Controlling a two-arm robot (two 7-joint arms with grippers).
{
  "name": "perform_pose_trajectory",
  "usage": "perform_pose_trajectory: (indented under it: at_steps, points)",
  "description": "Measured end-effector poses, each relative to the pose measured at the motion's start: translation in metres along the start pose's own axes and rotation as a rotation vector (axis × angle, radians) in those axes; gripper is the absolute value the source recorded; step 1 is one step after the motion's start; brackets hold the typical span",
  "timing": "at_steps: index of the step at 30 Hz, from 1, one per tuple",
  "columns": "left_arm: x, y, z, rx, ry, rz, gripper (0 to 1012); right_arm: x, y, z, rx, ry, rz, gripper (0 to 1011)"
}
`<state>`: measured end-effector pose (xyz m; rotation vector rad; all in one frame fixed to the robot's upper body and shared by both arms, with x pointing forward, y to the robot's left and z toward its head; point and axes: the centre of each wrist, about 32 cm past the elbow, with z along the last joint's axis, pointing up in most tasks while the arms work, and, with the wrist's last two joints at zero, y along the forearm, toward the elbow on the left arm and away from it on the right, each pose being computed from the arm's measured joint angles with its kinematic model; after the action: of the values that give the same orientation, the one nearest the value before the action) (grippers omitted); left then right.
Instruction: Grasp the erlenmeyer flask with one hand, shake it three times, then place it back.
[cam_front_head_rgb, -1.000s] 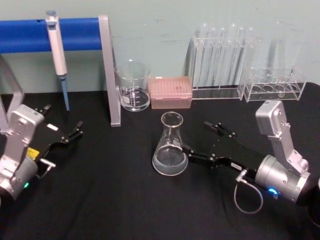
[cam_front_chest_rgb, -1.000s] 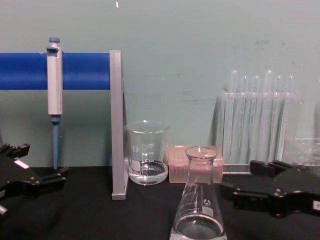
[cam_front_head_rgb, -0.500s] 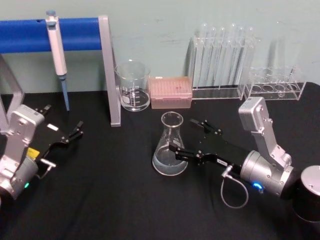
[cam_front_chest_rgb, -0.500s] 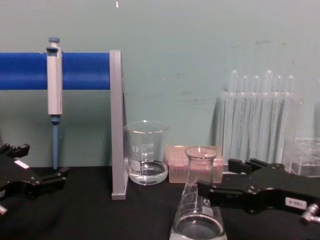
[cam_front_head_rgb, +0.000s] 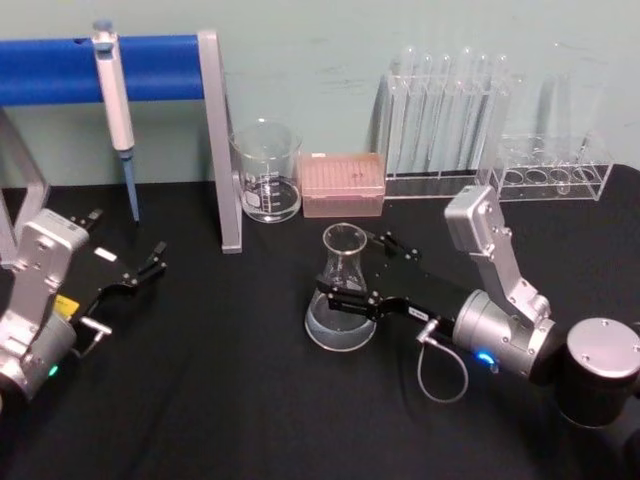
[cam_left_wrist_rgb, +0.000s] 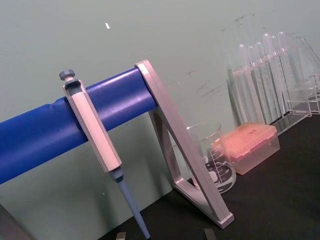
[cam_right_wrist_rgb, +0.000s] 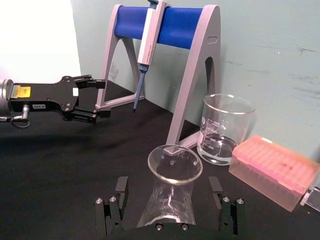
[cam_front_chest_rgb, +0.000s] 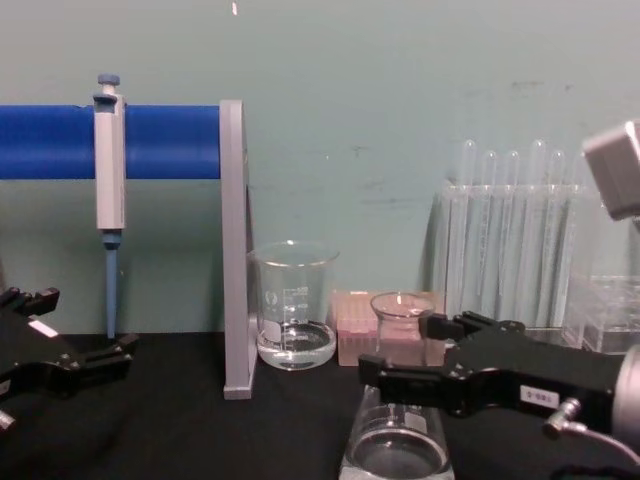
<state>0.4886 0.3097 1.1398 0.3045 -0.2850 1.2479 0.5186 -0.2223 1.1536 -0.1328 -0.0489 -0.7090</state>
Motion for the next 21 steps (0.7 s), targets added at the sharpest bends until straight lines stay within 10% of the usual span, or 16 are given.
perform_pose_trajectory:
  at_steps: [21]
  points:
    - [0.0000, 0.0000, 0.0000, 0.000, 0.000, 0.000, 1001, 0.007, 0.020, 0.000, 0.002, -0.008, -0.002, 1000]
